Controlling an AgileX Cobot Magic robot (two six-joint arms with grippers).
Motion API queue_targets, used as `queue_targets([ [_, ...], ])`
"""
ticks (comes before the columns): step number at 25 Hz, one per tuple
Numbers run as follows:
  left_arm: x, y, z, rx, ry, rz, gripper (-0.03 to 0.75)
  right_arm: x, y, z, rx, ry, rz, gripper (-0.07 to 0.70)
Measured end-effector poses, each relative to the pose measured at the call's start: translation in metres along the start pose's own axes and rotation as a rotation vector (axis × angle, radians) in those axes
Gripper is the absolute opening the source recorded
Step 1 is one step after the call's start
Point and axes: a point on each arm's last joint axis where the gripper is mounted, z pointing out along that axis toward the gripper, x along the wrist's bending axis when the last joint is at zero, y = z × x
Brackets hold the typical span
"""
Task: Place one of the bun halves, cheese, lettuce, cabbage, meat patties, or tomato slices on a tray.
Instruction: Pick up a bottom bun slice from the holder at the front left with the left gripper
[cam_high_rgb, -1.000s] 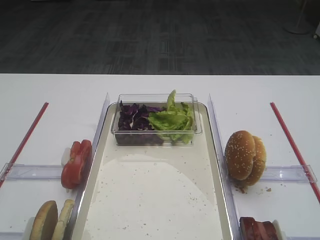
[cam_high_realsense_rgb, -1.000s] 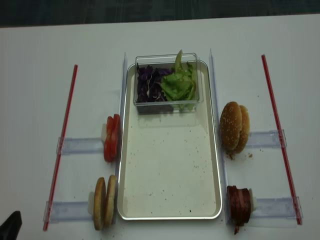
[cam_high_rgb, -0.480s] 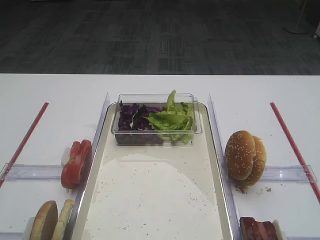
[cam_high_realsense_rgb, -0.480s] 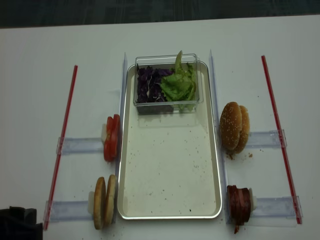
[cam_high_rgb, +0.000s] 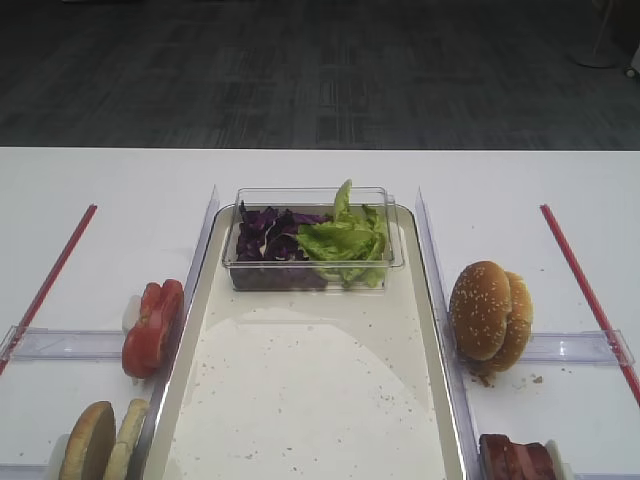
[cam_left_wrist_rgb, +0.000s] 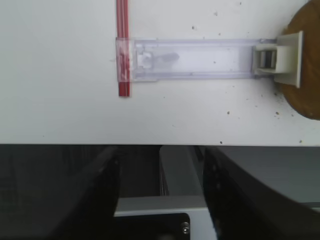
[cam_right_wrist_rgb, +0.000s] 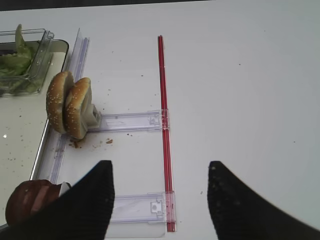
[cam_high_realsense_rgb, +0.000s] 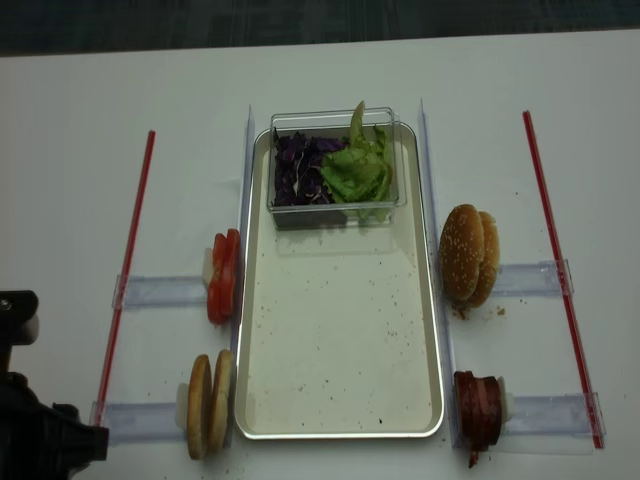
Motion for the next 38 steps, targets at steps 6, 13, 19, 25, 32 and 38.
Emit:
queue_targets([
  [6,0.000,0.008,0.010,0.073,0.002,0.000,0.347,0.000,0.000,0.000,0.000,0.000,0.000,0.445],
  [13,0.000,0.009,0.012,0.087,0.002,0.000,0.347,0.000,0.000,0.000,0.000,0.000,0.000,0.445],
  [19,0.000,0.010,0.013,0.089,0.002,0.000,0.347,0.000,0.000,0.000,0.000,0.000,-0.002,0.445],
  [25,0.001,0.010,0.013,0.089,0.015,0.006,0.347,0.000,0.000,0.000,0.000,0.000,-0.002,0.445],
  [32,0.001,0.010,0.013,0.089,0.017,0.005,0.347,0.000,0.000,0.000,0.000,0.000,-0.002,0.445],
  [38,0.001,0.018,0.012,0.079,0.020,0.008,0.347,0.000,0.000,0.000,0.000,0.000,-0.002,0.445],
])
